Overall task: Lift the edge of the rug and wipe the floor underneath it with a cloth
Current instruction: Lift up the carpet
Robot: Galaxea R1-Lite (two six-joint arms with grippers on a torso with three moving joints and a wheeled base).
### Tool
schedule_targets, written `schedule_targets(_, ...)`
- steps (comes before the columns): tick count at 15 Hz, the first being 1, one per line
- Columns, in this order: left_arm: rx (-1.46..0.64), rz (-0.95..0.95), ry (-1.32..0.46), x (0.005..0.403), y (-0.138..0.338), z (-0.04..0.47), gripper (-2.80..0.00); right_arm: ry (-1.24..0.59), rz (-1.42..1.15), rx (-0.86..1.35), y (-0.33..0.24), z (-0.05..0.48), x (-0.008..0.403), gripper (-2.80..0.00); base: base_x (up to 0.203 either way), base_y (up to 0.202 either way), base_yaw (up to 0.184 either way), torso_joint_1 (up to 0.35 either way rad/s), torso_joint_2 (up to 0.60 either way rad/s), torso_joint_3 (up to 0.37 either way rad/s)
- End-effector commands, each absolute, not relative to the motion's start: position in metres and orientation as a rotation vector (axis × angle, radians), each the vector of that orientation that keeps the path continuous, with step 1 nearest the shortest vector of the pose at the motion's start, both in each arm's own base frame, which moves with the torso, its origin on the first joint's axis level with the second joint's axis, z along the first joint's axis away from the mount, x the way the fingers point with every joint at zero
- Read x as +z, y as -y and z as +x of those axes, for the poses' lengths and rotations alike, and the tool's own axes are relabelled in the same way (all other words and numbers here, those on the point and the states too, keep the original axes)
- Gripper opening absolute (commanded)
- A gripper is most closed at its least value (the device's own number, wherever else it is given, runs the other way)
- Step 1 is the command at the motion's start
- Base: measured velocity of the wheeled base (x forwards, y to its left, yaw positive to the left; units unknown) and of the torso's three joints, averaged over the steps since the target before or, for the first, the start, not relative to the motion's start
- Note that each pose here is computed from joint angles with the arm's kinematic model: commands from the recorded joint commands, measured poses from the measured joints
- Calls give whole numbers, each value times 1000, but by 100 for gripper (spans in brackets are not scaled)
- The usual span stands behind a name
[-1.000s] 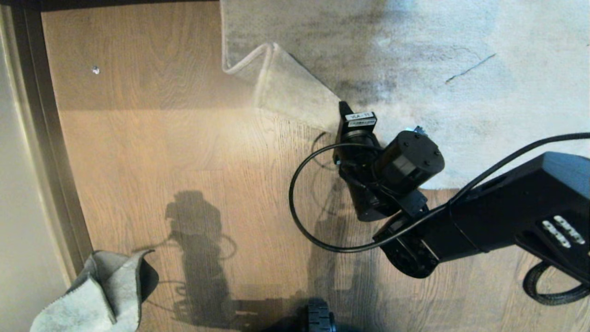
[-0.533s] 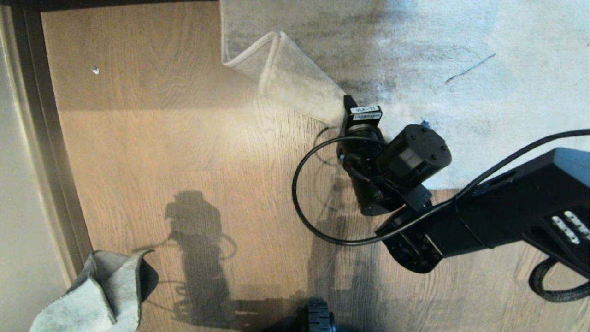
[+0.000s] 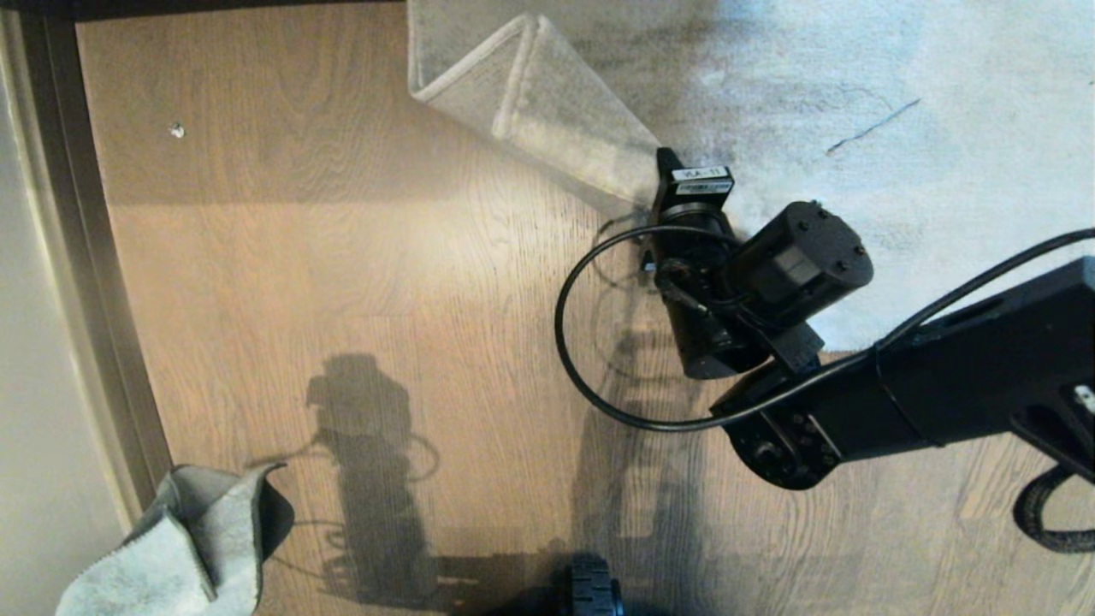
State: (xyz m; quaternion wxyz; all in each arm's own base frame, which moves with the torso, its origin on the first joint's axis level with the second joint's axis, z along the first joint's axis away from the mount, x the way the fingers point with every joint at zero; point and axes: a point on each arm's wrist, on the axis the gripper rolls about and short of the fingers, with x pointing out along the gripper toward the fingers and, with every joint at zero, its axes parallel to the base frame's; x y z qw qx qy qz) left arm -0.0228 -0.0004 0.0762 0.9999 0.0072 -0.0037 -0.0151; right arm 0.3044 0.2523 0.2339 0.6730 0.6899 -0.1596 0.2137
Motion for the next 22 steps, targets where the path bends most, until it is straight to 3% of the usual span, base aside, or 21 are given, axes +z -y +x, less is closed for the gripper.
schedule_targets(1, -31, 14, 8, 76, 0, -23, -280, 412, 1596, 532, -247, 296, 248, -280, 0, 0, 0, 0, 0, 0)
schedule_targets(22, -31, 15, 8, 76, 0, -23, -280, 406, 1580, 612, -251, 289, 259, -280, 0, 0, 0, 0, 0, 0)
